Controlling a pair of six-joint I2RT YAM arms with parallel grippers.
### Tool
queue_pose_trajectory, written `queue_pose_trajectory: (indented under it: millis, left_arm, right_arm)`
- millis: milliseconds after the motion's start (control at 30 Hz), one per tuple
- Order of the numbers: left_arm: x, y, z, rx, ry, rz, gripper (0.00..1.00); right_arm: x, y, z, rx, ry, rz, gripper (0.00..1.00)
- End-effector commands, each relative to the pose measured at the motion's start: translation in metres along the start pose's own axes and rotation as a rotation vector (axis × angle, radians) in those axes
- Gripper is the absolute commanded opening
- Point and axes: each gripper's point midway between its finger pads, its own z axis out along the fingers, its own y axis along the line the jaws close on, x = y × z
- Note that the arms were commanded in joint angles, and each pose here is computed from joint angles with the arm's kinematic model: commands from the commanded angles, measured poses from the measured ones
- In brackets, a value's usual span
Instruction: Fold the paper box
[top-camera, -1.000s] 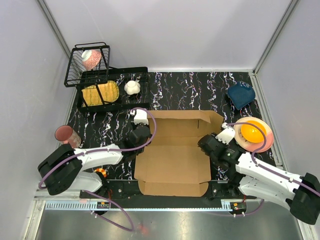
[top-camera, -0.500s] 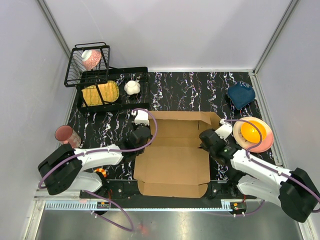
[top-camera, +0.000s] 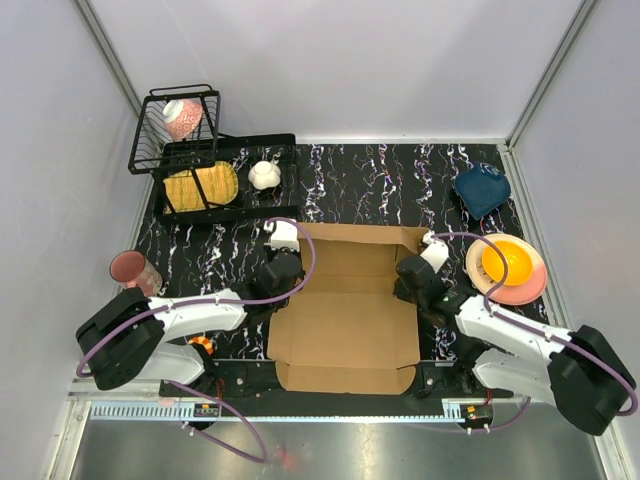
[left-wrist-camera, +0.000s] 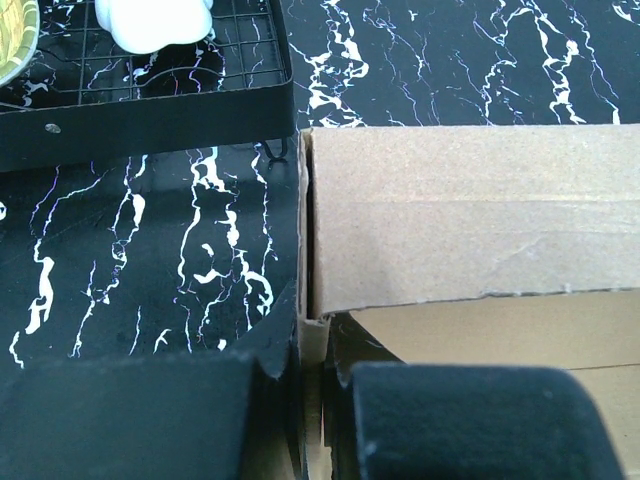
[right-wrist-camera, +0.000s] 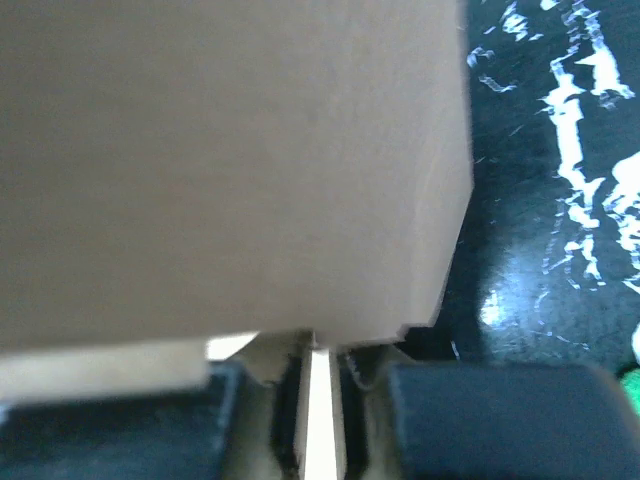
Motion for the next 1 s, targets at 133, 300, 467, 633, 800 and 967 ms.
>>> queue_pose_trajectory:
  millis: [133,300,467,633,800,967]
  left_arm:
    - [0.024,-0.002,-0.004,0.029,0.075,0.067,0.0]
    - [0.025,-0.001,-0.004,0.021,0.079,0.071,0.0]
    - [0.026,0.001,-0.005,0.013,0.081,0.071,0.0]
    - [0.026,0.004,-0.006,0.007,0.081,0.073,0.0]
    - [0.026,0.006,-0.007,0.003,0.082,0.072,0.0]
    - [0.025,0.005,-0.008,0.008,0.084,0.067,0.0]
  right_arm:
    - [0.004,0.039,0.001,-0.131,0.094,-0.095,0.32]
    - [-0.039,0.044,-0.035,-0.156,-0.022,-0.076,0.53]
    - [-0.07,0.046,-0.078,-0.201,-0.077,-0.1,0.64]
    - [-0.111,0.039,-0.125,-0.239,-0.201,-0.076,0.67]
    - [-0.128,0.003,-0.134,-0.087,-0.294,-0.041,0.65]
    - [-0.107,-0.005,-0.117,-0.04,-0.222,-0.07,0.64]
